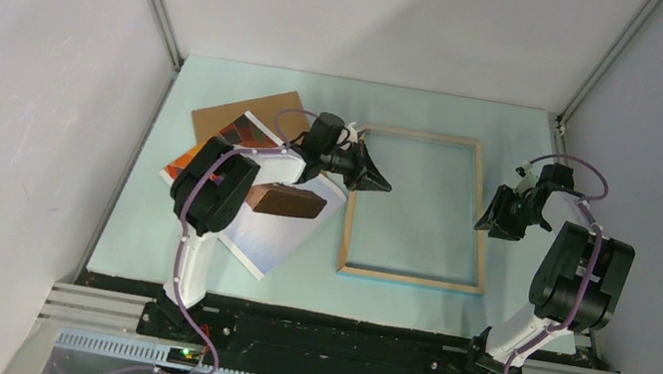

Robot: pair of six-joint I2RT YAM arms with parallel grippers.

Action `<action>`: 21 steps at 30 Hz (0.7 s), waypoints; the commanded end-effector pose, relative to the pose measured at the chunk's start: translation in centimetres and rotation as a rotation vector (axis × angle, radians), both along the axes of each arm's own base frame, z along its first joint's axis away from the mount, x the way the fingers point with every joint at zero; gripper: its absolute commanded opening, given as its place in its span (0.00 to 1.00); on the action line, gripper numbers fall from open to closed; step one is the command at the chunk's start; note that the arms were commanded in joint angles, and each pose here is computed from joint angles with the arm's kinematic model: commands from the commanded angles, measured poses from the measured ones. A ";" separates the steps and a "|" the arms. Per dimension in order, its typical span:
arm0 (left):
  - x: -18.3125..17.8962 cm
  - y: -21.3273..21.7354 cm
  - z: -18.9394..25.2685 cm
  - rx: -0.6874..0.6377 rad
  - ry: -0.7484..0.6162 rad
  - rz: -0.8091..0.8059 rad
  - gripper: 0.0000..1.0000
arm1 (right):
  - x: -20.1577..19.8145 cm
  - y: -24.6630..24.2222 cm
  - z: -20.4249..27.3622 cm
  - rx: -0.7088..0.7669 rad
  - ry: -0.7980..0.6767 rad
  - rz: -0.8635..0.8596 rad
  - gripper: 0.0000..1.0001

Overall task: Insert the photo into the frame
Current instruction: Place the photo frame item in the photo frame.

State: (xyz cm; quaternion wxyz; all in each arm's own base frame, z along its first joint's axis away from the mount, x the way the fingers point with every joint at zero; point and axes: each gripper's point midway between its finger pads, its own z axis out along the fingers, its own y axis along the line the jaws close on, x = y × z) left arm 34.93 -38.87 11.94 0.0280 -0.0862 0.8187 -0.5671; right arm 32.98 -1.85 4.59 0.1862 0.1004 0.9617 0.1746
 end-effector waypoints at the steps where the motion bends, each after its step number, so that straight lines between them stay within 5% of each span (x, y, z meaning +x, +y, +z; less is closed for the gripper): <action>1: -0.7 -0.5 4.1 -0.073 -0.070 -0.035 0.00 | 0.6 -0.1 0.9 0.003 -0.033 0.013 0.47; 21: -1.3 -1.2 5.7 -0.114 -0.190 -0.080 0.00 | 0.7 0.1 0.5 0.011 -0.027 0.019 0.45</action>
